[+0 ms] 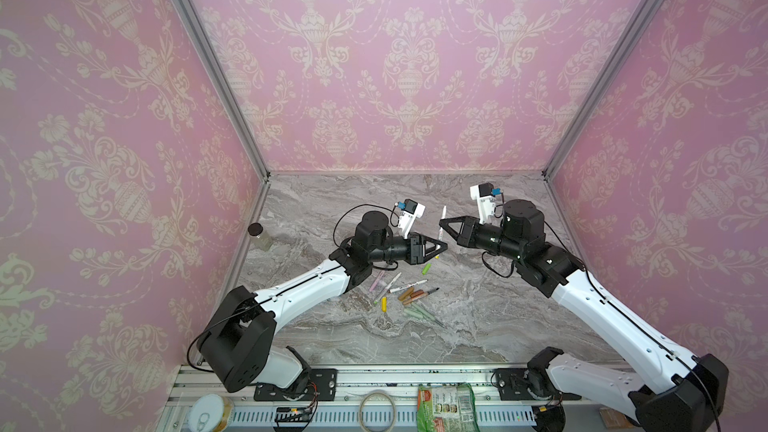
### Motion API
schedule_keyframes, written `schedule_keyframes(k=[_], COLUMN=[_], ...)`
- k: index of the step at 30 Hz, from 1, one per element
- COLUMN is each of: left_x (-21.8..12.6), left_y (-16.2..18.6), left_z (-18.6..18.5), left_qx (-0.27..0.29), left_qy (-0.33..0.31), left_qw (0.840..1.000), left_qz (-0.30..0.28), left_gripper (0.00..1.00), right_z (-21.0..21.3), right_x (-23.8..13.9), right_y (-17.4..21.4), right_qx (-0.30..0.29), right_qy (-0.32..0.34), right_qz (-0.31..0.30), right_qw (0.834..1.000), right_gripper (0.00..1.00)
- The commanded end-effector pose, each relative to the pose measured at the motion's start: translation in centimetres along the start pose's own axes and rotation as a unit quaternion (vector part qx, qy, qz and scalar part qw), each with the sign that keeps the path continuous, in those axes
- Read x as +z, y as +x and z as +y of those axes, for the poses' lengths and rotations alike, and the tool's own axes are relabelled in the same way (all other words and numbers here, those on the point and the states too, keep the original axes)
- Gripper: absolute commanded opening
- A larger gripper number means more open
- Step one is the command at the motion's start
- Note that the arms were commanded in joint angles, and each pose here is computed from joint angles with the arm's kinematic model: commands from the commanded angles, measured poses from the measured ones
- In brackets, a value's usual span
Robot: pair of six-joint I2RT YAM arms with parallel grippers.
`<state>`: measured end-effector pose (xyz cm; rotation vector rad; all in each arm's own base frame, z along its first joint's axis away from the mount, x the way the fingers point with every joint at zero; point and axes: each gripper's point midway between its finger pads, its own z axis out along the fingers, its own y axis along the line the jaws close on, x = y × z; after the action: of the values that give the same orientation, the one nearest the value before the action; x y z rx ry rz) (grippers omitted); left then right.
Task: Insert the pens into the pen caps
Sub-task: 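Bring the white marker to the left gripper and close it on the marker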
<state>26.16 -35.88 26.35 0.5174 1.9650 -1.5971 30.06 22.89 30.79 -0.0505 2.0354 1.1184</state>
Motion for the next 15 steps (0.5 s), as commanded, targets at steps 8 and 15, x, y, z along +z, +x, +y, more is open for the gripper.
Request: schedule_keyframes(k=[8,15], left_x=[-0.3,-1.4], left_y=[-1.5,-1.9], left_z=[-0.6,0.4], left_qx=[0.008,0.022], left_qy=[0.007,-0.028], left_qw=[1.0,0.999], left_qz=[-0.016,-0.032], left_gripper=[0.14,0.06], right_z=[0.6,0.7], right_x=[-0.1,-0.1], right_y=[-0.1,-0.2], right_qx=[-0.017,-0.023], right_qy=[-0.013,-0.01], right_qz=[-0.006,-0.003], right_qw=[1.0,1.0], right_gripper=[0.0,0.04])
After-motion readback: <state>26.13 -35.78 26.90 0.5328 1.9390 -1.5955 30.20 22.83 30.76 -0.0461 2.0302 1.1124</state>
